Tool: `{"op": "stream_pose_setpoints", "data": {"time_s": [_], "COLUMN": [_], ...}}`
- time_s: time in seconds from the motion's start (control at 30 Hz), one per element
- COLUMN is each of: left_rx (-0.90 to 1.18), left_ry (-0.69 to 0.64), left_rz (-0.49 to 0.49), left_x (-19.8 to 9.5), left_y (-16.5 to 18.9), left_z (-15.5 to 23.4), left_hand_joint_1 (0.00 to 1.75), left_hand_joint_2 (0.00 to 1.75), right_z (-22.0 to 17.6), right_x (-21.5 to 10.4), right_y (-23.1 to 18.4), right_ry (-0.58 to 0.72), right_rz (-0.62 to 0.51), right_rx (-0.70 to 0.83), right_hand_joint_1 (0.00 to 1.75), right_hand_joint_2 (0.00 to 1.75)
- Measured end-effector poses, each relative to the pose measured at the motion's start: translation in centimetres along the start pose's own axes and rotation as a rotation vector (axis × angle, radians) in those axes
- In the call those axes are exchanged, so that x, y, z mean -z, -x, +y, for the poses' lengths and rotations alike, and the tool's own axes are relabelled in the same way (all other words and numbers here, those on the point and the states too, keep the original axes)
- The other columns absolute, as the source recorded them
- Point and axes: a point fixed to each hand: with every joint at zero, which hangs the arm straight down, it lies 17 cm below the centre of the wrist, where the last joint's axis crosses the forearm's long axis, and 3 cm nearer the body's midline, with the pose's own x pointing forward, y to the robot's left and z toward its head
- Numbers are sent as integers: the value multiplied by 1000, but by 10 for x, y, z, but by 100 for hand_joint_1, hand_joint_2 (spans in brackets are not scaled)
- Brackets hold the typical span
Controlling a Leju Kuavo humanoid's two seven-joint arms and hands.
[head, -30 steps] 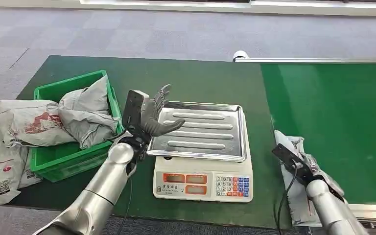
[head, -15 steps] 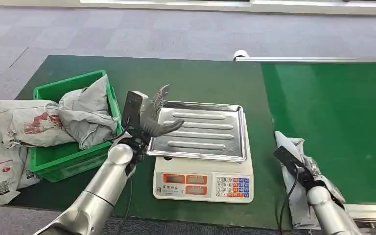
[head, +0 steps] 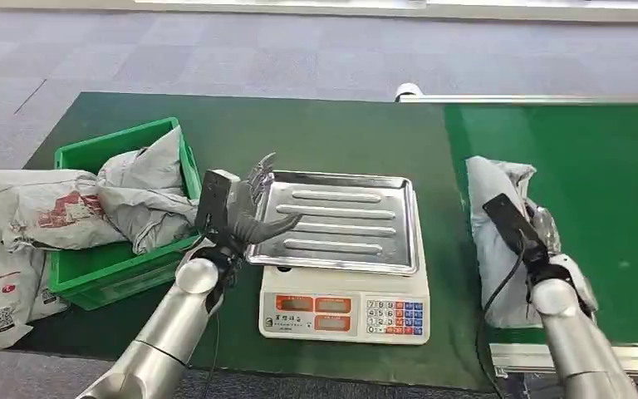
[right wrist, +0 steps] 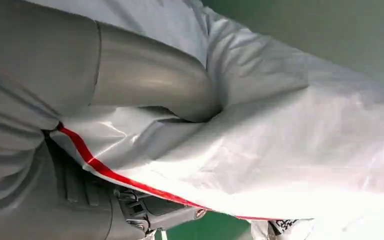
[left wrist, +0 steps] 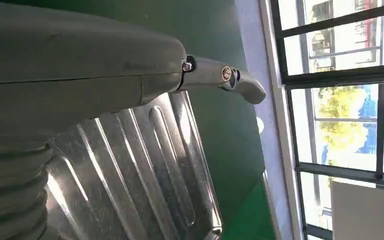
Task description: Moved the parcel from conveyor to table for the left to box.
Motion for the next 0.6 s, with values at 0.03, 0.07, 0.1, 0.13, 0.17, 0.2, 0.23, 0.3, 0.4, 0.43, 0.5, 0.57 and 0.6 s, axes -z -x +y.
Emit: {"op": "stream_pose_setpoints", "data": {"time_s": [0.03, 0.07, 0.1, 0.13, 0.17, 0.2, 0.23, 0.3, 0.4, 0.43, 0.5, 0.57, 0.6], "left_rx": [1, 2, 2, 2, 2, 3, 5, 10, 13, 13, 13, 16, 18], "left_ry": [-1, -3, -4, -3, -3, -3, -2, 1, 2, 1, -2, -11, -13], "left_rz": [-1, 0, 0, 0, 0, -1, -1, -2, -2, -2, -2, -4, -7], "left_x": [0, -1, -1, -1, -1, -1, -1, -1, -1, -1, -1, 0, 0], "left_y": [0, 1, 1, 1, 1, 1, 1, 1, 1, 1, 1, 0, -1], "left_z": [1, 1, 1, 1, 1, 0, 0, -1, -1, -1, 0, 3, 4], "left_hand_joint_1": [0, 0, 0, 0, 0, 0, 0, 0, 0, 0, 0, 0, 0], "left_hand_joint_2": [175, 175, 175, 175, 175, 175, 175, 175, 175, 175, 175, 175, 175], "right_z": [-11, -20, -27, -32, -35, -38, -40, -42, -46, -48, -47, -42, -40], "right_x": [6, 10, 13, 16, 18, 19, 20, 20, 19, 19, 19, 20, 20], "right_y": [-11, -20, -28, -35, -40, -45, -49, -56, -62, -64, -68, -75, -80], "right_ry": [19, 36, 52, 70, 85, 97, 105, 112, 117, 118, 100, 61, 42], "right_rz": [-23, -42, -55, -64, -69, -75, -80, -94, -116, -122, -140, -164, -177], "right_rx": [9, 14, 14, 12, 11, 11, 14, 20, 33, 37, 61, 95, 109], "right_hand_joint_1": [175, 175, 175, 175, 175, 175, 175, 175, 175, 175, 175, 175, 175], "right_hand_joint_2": [175, 175, 175, 175, 175, 175, 175, 175, 175, 175, 175, 175, 175]}}
